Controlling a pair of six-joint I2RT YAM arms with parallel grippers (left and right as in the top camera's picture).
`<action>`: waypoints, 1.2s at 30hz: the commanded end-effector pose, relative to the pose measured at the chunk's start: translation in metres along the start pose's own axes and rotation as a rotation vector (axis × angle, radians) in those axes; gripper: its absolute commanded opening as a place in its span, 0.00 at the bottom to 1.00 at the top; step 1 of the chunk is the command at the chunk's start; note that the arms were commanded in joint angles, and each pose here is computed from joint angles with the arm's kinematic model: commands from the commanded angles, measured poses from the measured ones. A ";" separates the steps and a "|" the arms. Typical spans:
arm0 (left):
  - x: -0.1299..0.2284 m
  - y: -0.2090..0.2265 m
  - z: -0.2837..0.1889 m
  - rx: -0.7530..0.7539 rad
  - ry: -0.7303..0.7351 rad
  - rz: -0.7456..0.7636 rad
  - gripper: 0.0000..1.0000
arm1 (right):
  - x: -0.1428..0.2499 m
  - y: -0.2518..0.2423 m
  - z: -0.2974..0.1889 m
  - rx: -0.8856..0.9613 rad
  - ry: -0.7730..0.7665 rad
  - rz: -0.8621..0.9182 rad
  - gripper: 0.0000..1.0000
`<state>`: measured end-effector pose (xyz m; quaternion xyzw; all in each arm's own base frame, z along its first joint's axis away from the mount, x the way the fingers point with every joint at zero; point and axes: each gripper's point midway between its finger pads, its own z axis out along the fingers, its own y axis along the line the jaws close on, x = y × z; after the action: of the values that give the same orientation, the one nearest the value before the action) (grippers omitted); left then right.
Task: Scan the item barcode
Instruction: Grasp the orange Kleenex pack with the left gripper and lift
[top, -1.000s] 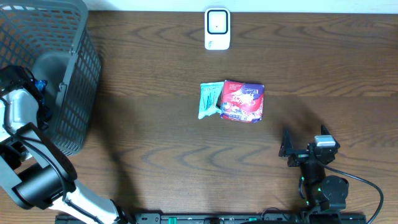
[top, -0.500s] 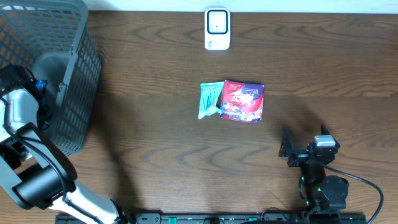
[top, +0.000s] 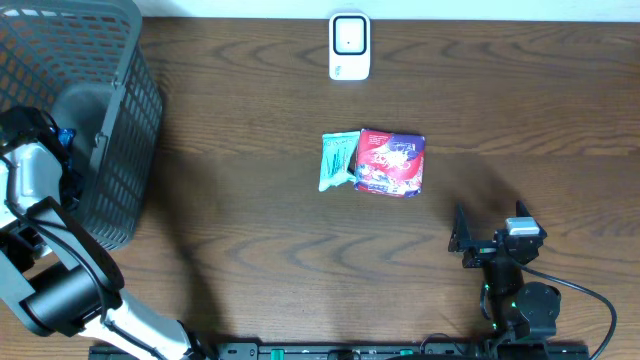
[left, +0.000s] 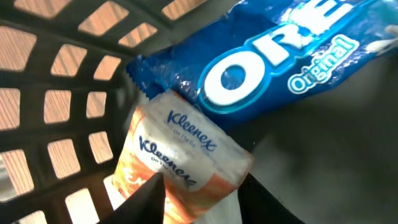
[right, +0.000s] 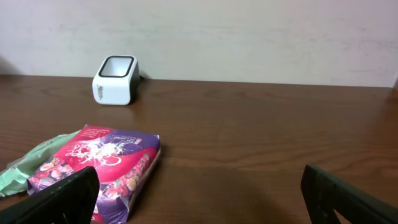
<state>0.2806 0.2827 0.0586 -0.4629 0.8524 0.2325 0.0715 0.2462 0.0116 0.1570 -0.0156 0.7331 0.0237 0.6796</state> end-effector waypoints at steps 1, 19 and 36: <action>0.005 0.003 0.004 -0.012 0.022 0.014 0.27 | 0.001 0.000 0.000 0.001 0.000 0.010 0.99; 0.006 0.011 0.004 -0.055 0.020 0.031 0.77 | 0.001 0.000 0.000 0.001 0.000 0.010 0.99; 0.014 0.006 0.029 -0.073 0.065 0.043 0.78 | 0.001 0.000 0.000 0.002 0.000 0.010 0.99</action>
<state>0.2748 0.2842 0.0506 -0.4521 0.8564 0.2442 0.0503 0.2462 0.0116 0.1570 -0.0156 0.7331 0.0237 0.6796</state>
